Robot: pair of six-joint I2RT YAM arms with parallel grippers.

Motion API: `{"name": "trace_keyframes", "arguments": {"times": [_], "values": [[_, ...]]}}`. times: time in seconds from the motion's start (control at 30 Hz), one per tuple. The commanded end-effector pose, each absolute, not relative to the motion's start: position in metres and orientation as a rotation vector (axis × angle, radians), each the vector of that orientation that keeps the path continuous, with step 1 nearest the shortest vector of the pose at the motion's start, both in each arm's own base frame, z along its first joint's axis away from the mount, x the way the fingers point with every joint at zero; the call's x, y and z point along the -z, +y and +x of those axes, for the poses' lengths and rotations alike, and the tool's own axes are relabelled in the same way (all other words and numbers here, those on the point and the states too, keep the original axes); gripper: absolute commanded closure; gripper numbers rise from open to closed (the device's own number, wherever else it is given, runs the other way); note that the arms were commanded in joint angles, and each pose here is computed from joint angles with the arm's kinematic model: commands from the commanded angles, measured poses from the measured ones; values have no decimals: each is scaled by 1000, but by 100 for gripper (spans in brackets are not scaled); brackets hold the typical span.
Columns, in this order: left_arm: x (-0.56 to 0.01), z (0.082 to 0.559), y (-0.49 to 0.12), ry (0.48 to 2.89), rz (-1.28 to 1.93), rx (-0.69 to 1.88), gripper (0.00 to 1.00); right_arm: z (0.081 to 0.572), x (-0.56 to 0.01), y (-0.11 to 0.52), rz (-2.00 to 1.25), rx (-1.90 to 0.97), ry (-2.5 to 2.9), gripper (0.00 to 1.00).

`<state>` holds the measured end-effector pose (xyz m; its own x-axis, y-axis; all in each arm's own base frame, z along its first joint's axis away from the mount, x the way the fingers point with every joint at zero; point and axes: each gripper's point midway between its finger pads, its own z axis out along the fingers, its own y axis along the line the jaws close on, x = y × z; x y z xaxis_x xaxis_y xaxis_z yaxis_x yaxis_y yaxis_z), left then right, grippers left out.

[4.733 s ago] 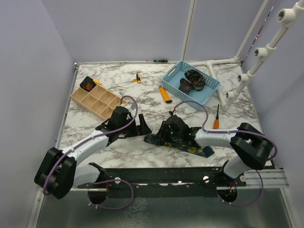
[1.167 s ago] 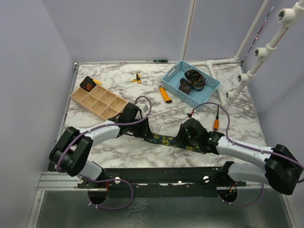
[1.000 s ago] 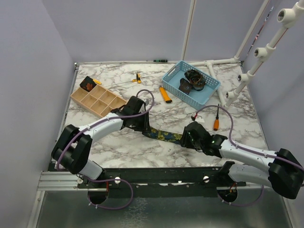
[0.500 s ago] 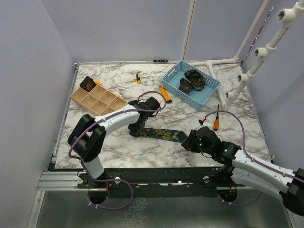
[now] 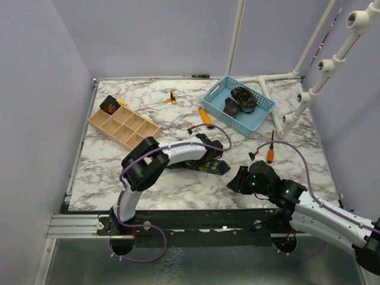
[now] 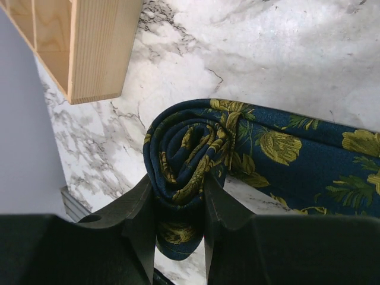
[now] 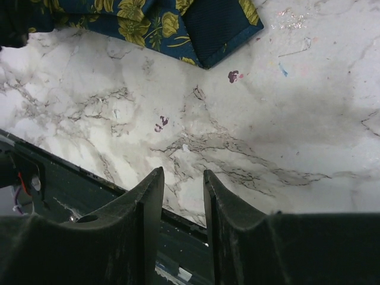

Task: Roll the ties
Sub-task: Roll the tie at the center of the board.

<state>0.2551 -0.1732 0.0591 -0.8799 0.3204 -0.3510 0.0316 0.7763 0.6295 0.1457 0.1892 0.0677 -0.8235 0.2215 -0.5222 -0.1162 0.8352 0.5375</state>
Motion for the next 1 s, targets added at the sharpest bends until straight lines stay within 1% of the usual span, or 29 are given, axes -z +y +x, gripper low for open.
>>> {"name": "trace_keyframes", "arguments": {"times": [0.0, 0.23, 0.27, 0.33, 0.37, 0.43, 0.7, 0.83, 0.87, 0.97], "values": [[-56, 261, -168, 2384, 187, -1025, 100, 130, -63, 186, 58, -788, 2472, 63], [-40, 264, -181, 2345, 214, -1073, 100, 127, -67, 184, 62, -800, 2471, 63], [-34, 263, -184, 2365, 226, -1059, 97, 127, -67, 183, 65, -799, 2472, 63], [-24, 260, -190, 2400, 250, -1032, 76, 128, -67, 183, 71, -795, 2471, 63], [-19, 259, -194, 2417, 263, -1013, 68, 127, -68, 182, 75, -795, 2469, 63], [-14, 257, -200, 2439, 281, -983, 58, 128, -70, 181, 84, -798, 2461, 63], [-13, 256, -223, 2496, 289, -840, 27, 129, -71, 177, 113, -789, 2449, 62], [-23, 255, -228, 2513, 298, -776, 3, 129, -72, 177, 118, -792, 2444, 61], [-27, 255, -229, 2515, 300, -759, 1, 129, -72, 178, 118, -793, 2443, 60], [-36, 255, -232, 2519, 307, -714, 1, 130, -73, 178, 115, -796, 2439, 59]]}}
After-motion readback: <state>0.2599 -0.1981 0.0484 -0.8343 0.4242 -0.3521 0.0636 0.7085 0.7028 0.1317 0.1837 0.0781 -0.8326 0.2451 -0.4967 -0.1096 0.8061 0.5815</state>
